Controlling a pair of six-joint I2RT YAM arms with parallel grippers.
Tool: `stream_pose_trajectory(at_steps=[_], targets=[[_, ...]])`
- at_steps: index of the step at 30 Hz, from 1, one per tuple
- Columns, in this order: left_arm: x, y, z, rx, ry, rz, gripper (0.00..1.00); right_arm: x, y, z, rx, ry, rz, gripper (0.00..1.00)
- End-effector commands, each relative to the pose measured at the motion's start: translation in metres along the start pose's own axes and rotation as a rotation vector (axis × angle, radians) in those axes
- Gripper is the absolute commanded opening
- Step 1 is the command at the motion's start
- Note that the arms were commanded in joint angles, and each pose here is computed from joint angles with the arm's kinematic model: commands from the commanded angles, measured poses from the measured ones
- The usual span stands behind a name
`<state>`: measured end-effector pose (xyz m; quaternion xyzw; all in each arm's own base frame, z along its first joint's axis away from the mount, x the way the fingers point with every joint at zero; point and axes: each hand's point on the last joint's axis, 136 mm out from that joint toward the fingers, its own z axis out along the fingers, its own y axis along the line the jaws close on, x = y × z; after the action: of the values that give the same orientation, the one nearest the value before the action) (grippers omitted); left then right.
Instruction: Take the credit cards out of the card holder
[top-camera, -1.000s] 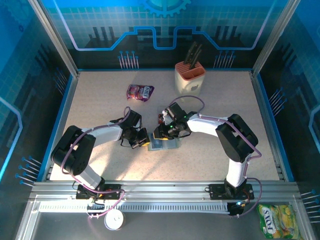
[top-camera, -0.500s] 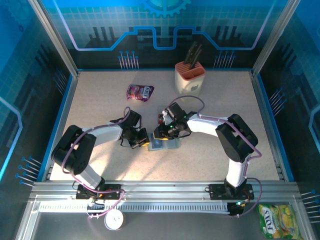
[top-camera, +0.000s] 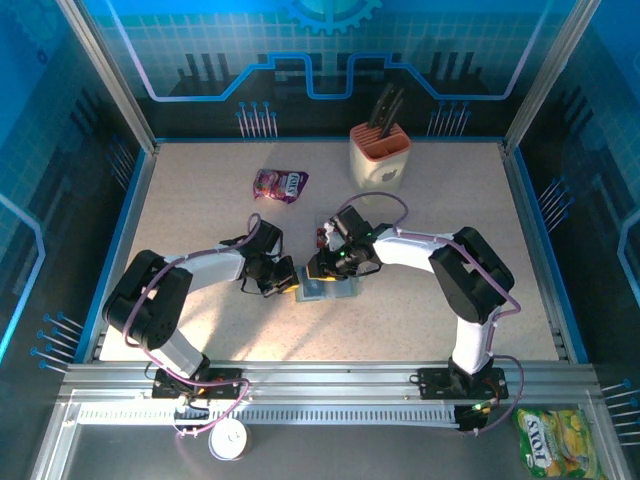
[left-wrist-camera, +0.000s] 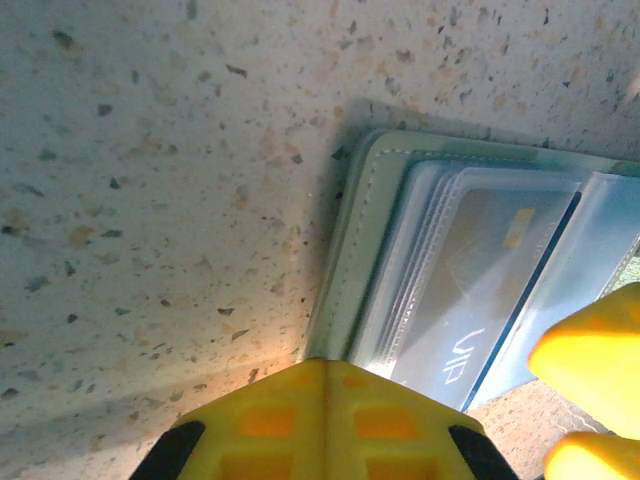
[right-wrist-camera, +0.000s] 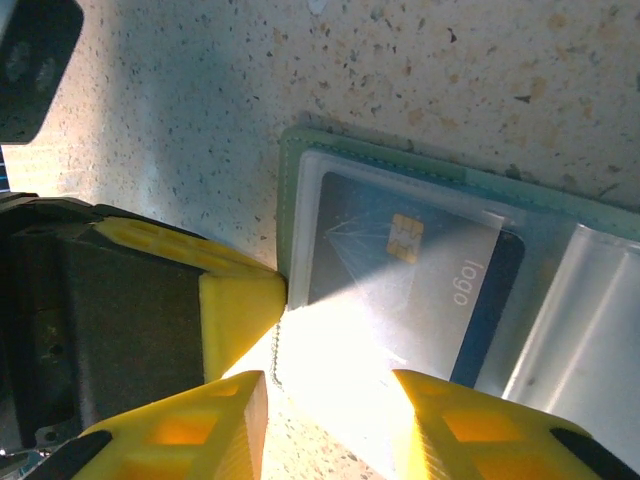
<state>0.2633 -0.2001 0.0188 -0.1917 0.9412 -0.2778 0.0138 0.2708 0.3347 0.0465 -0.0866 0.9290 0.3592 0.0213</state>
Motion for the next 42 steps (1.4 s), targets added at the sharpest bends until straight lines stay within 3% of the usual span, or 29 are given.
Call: stream_pose_trajectory(at_steps=[1,16,25,35,42], targets=[[0.003,0.011,0.004,-0.022,0.017,0.004,0.0,0.009,0.003,0.01,-0.018,0.044,0.006,0.38],[0.002,0.01,0.002,-0.018,0.021,-0.002,0.0,0.013,-0.004,0.009,0.025,0.049,-0.002,0.37],[-0.005,-0.019,-0.016,0.052,-0.007,0.024,0.0,0.007,0.009,-0.006,-0.009,-0.008,-0.031,0.38],[0.006,-0.044,-0.002,0.108,0.037,0.055,0.0,0.009,-0.008,-0.006,0.037,-0.004,0.006,0.38],[0.01,-0.027,0.011,0.045,0.062,0.05,0.0,0.01,-0.011,0.0,0.038,0.013,0.015,0.38]])
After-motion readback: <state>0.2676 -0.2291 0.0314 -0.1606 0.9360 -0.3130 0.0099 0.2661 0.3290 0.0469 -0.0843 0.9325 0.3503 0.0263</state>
